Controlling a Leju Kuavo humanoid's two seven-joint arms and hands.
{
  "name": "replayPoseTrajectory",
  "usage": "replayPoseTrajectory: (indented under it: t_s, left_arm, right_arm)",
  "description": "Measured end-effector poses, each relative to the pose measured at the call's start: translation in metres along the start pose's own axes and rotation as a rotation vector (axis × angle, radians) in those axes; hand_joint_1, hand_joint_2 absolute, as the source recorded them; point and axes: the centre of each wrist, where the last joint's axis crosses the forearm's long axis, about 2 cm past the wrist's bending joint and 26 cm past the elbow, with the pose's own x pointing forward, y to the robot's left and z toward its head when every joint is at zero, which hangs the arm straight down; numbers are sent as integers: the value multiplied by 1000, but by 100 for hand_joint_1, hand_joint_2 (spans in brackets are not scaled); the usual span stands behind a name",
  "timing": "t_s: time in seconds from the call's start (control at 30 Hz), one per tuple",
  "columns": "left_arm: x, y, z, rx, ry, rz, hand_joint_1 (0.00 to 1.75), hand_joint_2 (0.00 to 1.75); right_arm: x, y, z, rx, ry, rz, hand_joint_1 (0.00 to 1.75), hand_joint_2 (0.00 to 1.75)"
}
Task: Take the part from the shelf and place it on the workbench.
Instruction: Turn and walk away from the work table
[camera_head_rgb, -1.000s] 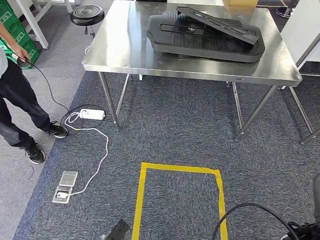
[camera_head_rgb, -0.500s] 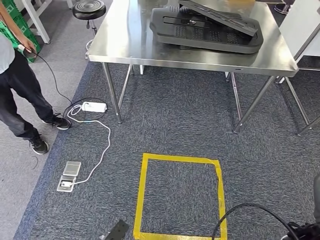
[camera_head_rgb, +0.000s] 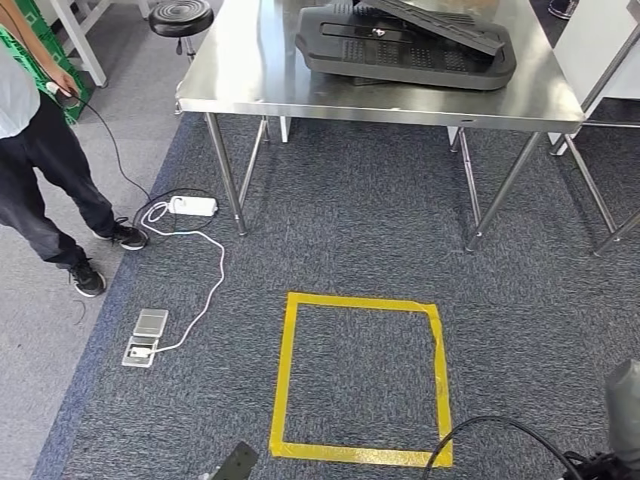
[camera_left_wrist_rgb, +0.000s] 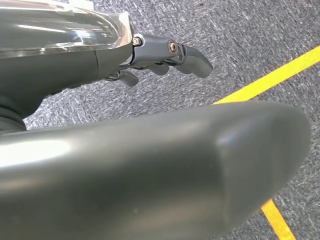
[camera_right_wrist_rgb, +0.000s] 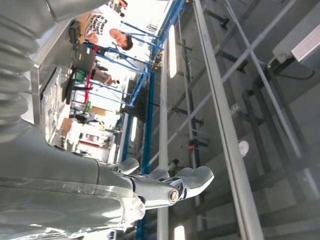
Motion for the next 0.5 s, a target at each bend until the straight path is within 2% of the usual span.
replayPoseTrajectory:
  t_s: [0.5]
  left_arm:
    - [-1,0,1,10,10,12,0,0]
  right_arm:
    - [-1,0,6,26,8,6,0,175]
